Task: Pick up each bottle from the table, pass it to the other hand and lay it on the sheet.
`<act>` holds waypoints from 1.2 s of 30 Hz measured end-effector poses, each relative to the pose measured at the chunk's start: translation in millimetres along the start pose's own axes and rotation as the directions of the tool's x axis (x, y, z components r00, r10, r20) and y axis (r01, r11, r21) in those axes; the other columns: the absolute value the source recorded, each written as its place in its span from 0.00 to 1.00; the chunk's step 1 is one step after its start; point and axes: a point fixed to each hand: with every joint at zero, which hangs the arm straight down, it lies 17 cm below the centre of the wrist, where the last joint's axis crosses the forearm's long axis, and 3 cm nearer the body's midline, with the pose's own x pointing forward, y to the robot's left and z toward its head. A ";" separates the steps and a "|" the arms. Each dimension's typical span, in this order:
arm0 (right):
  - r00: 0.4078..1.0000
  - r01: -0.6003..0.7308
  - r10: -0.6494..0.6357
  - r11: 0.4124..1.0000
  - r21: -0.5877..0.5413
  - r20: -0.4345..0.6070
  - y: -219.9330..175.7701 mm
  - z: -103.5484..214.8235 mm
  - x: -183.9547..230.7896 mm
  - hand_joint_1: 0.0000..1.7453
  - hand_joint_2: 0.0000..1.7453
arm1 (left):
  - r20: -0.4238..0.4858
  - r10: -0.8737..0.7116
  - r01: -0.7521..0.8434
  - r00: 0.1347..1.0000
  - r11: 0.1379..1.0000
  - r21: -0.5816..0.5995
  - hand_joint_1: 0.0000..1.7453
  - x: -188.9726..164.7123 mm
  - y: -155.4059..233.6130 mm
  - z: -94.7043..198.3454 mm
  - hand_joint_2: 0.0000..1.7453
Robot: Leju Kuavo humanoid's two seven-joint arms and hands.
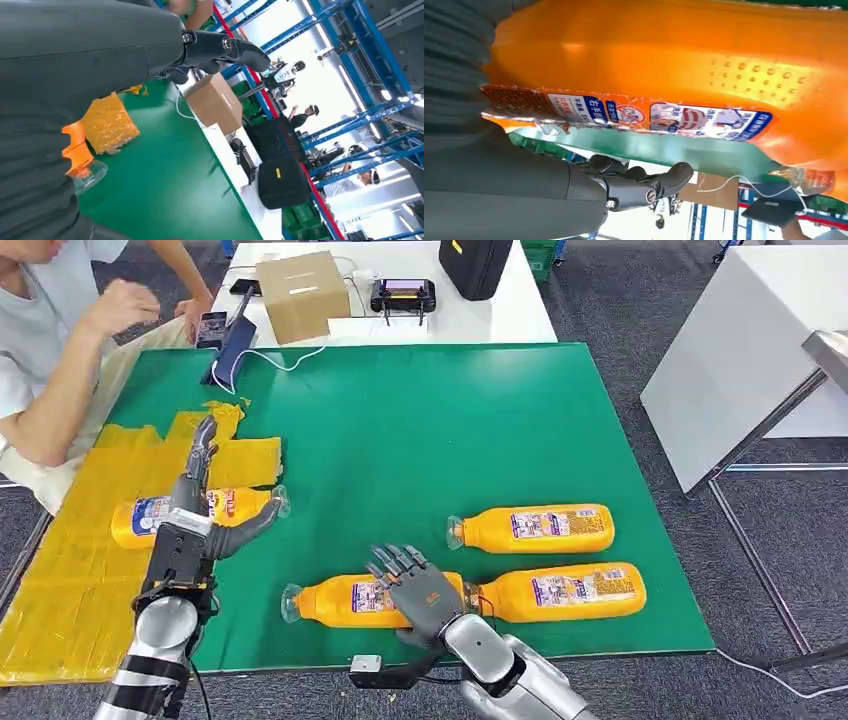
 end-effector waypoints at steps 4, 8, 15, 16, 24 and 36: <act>1.000 -0.018 0.018 1.000 -0.006 -0.014 -2.1 -1.0 -3.5 0.00 1.00 | -0.004 0.001 -0.001 1.000 1.000 0.001 0.00 -0.7 -0.2 3.1 1.00; 0.998 -0.020 0.020 1.000 -0.006 -0.054 -3.0 -1.1 -15.2 0.00 1.00 | -0.008 0.003 -0.003 1.000 1.000 0.000 0.00 -1.0 -0.6 5.5 1.00; 0.992 -0.014 0.017 1.000 0.021 -0.122 0.7 -0.7 -35.9 0.00 1.00 | -0.012 0.004 -0.004 1.000 1.000 0.002 0.00 -2.1 -0.5 7.1 1.00; 0.992 -0.013 0.016 1.000 0.025 -0.127 1.3 -0.8 -37.3 0.00 1.00 | -0.012 0.004 -0.004 1.000 1.000 0.002 0.00 -2.1 -0.4 7.0 1.00; 0.986 -0.001 0.010 0.998 0.055 -0.166 6.0 -2.6 -48.4 0.00 1.00 | -0.016 0.020 -0.020 1.000 1.000 0.005 0.00 -1.9 -0.9 6.8 1.00; 0.980 0.013 0.008 0.994 0.109 -0.198 19.3 -3.7 -61.9 1.00 1.00 | -0.017 0.035 -0.035 0.999 0.999 0.007 0.00 -0.3 -3.1 5.9 1.00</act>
